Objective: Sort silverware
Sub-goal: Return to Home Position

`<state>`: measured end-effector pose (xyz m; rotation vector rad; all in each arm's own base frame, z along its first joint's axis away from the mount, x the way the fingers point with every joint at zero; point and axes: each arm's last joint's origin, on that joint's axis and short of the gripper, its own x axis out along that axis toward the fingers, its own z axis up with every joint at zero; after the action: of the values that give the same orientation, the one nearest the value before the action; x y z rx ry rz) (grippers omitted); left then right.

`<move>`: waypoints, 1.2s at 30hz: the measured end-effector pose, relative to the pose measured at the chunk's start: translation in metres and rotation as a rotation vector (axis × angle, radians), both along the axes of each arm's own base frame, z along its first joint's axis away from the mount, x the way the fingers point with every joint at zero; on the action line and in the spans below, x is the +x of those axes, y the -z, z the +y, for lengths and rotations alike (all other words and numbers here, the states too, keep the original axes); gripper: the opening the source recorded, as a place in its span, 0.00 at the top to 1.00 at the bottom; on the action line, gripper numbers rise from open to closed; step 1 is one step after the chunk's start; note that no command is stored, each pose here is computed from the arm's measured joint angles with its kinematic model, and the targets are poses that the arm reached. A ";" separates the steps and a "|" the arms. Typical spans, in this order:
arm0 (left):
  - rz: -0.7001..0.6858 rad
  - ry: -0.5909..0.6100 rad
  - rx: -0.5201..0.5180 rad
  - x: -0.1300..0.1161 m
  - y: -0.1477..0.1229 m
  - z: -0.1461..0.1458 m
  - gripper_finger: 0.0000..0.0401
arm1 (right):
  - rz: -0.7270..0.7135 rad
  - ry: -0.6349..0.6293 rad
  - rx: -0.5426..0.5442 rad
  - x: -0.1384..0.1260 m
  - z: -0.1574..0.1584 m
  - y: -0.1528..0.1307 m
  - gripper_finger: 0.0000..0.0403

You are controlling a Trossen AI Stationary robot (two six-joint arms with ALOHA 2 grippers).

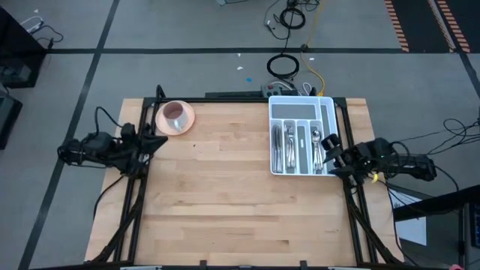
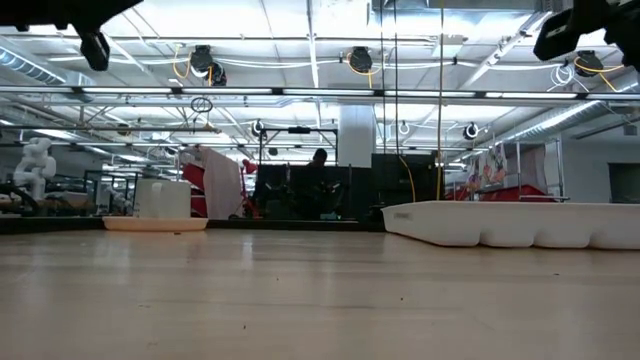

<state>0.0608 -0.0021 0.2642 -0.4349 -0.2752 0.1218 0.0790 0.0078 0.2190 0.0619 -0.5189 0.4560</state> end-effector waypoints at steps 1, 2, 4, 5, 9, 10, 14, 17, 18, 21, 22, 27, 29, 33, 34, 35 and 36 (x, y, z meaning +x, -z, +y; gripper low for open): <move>0.007 0.000 0.001 0.001 0.003 0.000 0.97 | 0.018 0.000 0.005 0.001 0.000 0.000 0.65; 0.016 -0.002 -0.005 0.003 0.006 -0.001 0.97 | 0.018 0.007 0.004 0.001 0.000 0.001 0.65; 0.039 -0.005 -0.016 0.006 0.013 -0.001 0.97 | -0.003 0.016 -0.026 0.001 0.000 0.001 0.65; 0.048 -0.005 -0.017 0.008 0.017 -0.001 0.97 | 0.012 0.021 -0.039 0.002 0.000 0.003 0.65; 0.106 -0.003 -0.055 0.017 0.039 -0.003 0.97 | 0.164 0.035 -0.037 0.009 -0.001 0.016 0.65; 0.109 0.000 -0.073 0.018 0.043 -0.003 0.97 | 0.175 0.042 -0.028 0.009 -0.001 0.017 0.65; 0.145 0.016 -0.112 0.024 0.059 -0.005 0.97 | 0.159 0.063 -0.057 0.009 -0.001 0.017 0.65; 0.159 0.024 -0.112 0.028 0.071 -0.006 0.97 | 0.158 0.070 -0.110 0.010 -0.001 0.019 0.65; 0.162 0.024 -0.111 0.029 0.075 -0.006 0.97 | 0.166 0.070 -0.119 0.010 -0.001 0.020 0.65; 0.137 0.025 -0.113 0.033 0.087 -0.007 0.97 | 0.187 0.071 -0.124 0.011 -0.001 0.022 0.65; 0.147 0.027 -0.114 0.034 0.091 -0.008 0.97 | 0.191 0.071 -0.123 0.011 -0.001 0.022 0.65; 0.167 0.096 -0.101 0.035 0.093 -0.010 0.97 | 0.203 0.067 -0.119 0.011 -0.001 0.023 0.65; 0.167 0.101 -0.100 0.035 0.093 -0.010 0.97 | 0.221 0.065 -0.118 0.012 -0.001 0.025 0.65; 0.167 0.093 -0.098 0.035 0.093 -0.010 0.97 | 0.260 0.063 -0.117 0.013 -0.001 0.028 0.65; 0.167 0.093 -0.098 0.035 0.093 -0.010 0.97 | 0.272 0.061 -0.113 0.013 -0.001 0.029 0.65; 0.167 0.092 -0.097 0.035 0.093 -0.010 0.97 | 0.275 0.060 -0.112 0.013 -0.001 0.029 0.65; 0.168 0.092 -0.097 0.035 0.093 -0.010 0.97 | 0.275 0.061 -0.113 0.013 -0.001 0.029 0.65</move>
<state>0.0959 -0.0117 0.1711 -0.5301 -0.0845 0.0817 0.0918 0.0068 0.1896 0.0001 -0.2235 0.4089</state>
